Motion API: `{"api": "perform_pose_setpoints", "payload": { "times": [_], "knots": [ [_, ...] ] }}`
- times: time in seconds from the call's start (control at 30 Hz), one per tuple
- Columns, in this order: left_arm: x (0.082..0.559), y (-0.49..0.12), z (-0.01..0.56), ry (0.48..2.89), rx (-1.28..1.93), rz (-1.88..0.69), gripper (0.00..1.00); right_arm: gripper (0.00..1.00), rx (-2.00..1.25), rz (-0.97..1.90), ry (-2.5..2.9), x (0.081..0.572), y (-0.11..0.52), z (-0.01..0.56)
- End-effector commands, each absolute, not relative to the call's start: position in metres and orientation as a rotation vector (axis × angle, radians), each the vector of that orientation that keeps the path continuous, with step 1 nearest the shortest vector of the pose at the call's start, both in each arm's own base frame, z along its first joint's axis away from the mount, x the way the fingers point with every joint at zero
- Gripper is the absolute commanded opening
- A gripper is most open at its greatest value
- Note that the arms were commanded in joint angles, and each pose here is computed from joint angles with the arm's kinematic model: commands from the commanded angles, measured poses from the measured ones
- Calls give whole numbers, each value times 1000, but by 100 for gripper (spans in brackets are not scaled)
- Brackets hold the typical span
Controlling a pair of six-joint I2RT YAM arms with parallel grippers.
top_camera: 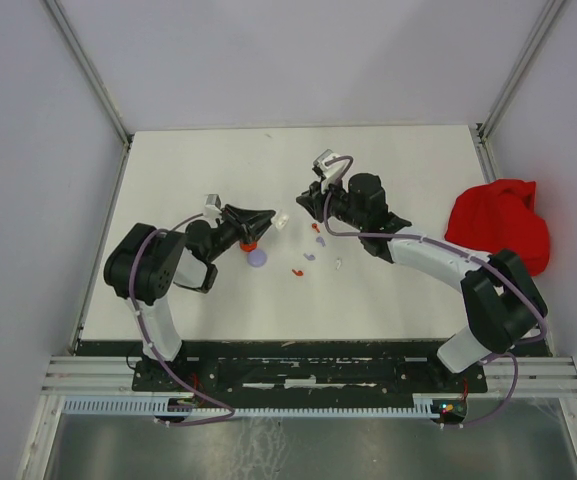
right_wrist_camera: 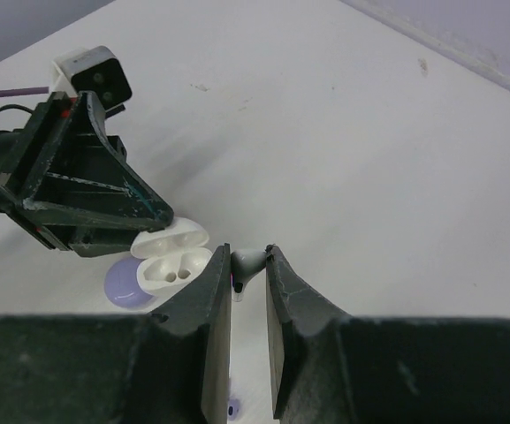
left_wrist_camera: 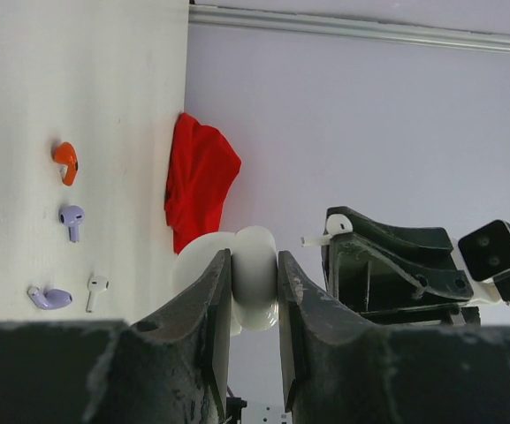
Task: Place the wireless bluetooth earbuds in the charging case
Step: Place the earbud in the charging case.
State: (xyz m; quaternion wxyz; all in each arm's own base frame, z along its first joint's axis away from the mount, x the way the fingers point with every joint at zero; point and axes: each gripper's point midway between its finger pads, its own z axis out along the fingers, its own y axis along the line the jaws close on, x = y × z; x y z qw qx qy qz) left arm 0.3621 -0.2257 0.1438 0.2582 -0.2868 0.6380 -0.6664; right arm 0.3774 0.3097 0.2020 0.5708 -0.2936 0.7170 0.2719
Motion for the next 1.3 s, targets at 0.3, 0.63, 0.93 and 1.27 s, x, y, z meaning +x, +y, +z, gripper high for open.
{"api": "perform_pose_setpoints", "payload": {
  "times": [0.3,0.63,0.93,1.27],
  "knots": [
    [358,-240,170,1666,-697,-1918,3,0,-872,648,1378,355,349,228],
    [356,-240,182,1635,-707,-1957,3,0,-885,643,1405,352,352,208],
    [351,-239,192,1616,-691,-1983,3,0,-882,629,1423,356,351,201],
    [349,-239,196,1604,-685,-2000,3,0,-887,629,1436,357,353,196]
  ]
}}
